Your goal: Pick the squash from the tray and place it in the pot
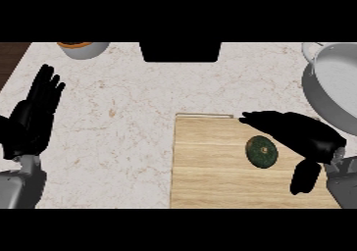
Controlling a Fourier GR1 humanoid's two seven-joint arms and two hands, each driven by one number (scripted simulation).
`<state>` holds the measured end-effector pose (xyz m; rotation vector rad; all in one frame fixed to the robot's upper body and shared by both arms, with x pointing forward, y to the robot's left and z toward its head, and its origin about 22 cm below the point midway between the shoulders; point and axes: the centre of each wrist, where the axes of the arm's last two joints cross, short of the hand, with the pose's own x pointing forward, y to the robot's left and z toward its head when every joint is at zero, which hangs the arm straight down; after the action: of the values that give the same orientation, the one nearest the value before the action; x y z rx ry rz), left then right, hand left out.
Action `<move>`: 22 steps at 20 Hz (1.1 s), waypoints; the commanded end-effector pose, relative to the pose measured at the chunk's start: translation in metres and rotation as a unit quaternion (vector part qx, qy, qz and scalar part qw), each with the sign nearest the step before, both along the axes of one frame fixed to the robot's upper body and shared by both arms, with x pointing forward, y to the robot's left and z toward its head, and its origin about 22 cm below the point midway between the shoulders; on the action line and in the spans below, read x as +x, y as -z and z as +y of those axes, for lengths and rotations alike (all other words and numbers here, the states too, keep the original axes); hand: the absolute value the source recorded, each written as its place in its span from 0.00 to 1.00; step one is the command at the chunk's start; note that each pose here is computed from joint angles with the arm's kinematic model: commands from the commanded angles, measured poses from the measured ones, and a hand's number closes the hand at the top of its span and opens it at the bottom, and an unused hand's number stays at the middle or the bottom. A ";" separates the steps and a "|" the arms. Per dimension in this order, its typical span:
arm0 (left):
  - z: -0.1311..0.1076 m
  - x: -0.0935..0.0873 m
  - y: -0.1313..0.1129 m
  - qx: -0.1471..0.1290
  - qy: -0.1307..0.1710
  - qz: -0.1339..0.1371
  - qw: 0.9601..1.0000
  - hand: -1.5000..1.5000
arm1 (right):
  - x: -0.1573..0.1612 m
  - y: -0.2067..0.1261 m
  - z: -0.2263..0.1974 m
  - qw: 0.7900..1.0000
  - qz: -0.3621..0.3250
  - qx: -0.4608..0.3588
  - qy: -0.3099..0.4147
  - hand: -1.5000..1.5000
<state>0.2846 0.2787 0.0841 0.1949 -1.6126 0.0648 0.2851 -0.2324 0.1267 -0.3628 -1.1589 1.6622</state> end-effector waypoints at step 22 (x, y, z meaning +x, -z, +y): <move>-0.013 0.001 0.005 0.002 -0.001 -0.002 1.000 0.50 | 0.017 0.083 -0.003 0.997 -0.016 -0.050 -0.055 1.00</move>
<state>0.2853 0.2754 0.0841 0.1990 -1.6146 0.0672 0.3006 -0.2312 0.0604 -0.4159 -1.1178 1.7167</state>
